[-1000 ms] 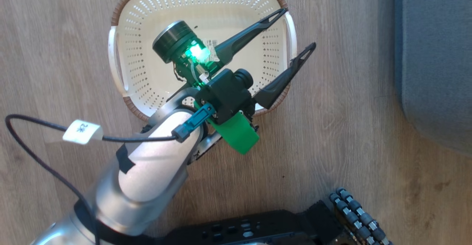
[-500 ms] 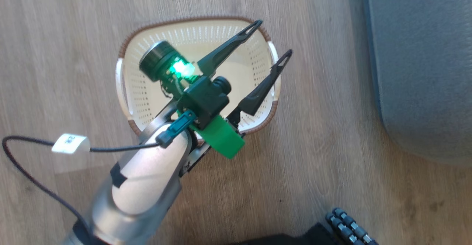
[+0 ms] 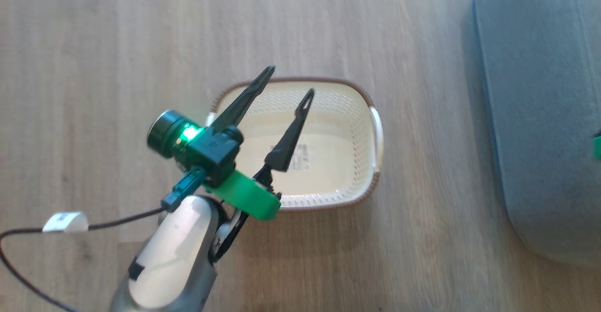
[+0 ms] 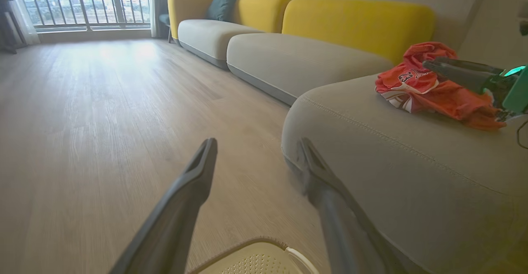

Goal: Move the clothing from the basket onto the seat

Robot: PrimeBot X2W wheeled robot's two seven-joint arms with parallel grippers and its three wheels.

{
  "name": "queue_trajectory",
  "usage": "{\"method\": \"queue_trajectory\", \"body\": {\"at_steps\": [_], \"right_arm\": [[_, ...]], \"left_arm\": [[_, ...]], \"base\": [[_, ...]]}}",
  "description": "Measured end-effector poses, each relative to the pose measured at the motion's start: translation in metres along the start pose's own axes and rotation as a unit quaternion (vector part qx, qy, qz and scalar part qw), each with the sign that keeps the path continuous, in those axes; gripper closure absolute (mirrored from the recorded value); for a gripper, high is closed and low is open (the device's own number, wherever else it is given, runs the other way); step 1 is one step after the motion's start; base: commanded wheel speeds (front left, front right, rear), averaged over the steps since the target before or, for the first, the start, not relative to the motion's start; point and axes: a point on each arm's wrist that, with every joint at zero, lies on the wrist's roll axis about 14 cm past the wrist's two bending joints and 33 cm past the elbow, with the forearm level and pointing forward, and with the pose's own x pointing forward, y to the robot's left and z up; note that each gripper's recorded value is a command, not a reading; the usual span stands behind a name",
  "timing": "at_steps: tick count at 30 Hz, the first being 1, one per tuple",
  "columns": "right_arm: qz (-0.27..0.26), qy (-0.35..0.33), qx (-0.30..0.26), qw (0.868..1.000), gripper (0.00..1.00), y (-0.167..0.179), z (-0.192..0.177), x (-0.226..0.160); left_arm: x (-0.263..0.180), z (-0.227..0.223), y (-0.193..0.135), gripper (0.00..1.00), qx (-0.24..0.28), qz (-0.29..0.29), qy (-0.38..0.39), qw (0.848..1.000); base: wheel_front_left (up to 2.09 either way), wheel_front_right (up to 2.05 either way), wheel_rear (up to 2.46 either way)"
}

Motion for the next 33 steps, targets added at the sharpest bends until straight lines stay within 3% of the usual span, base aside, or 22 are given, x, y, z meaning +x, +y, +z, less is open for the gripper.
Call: {"method": "queue_trajectory", "body": {"at_steps": [12, 19, 33], "right_arm": [[0.142, -0.024, 0.069, 0.987, 0.00, 0.128, 0.021, -0.007], [0.210, 0.001, 0.089, 0.974, 0.00, 0.186, 0.015, -0.035], [0.238, 0.036, 0.084, 0.967, 0.00, 0.204, 0.001, -0.083]], "left_arm": [[-0.091, 0.032, 0.062, 0.00, 0.039, 0.166, 0.006, 0.985], [-0.138, 0.047, 0.083, 0.00, 0.055, 0.237, 0.000, 0.970], [-0.174, 0.055, 0.091, 0.00, 0.066, 0.282, -0.005, 0.957]], "base": [[0.00, 0.00, 0.00], [0.00, 0.00, 0.00], [0.00, 0.00, 0.00]]}}
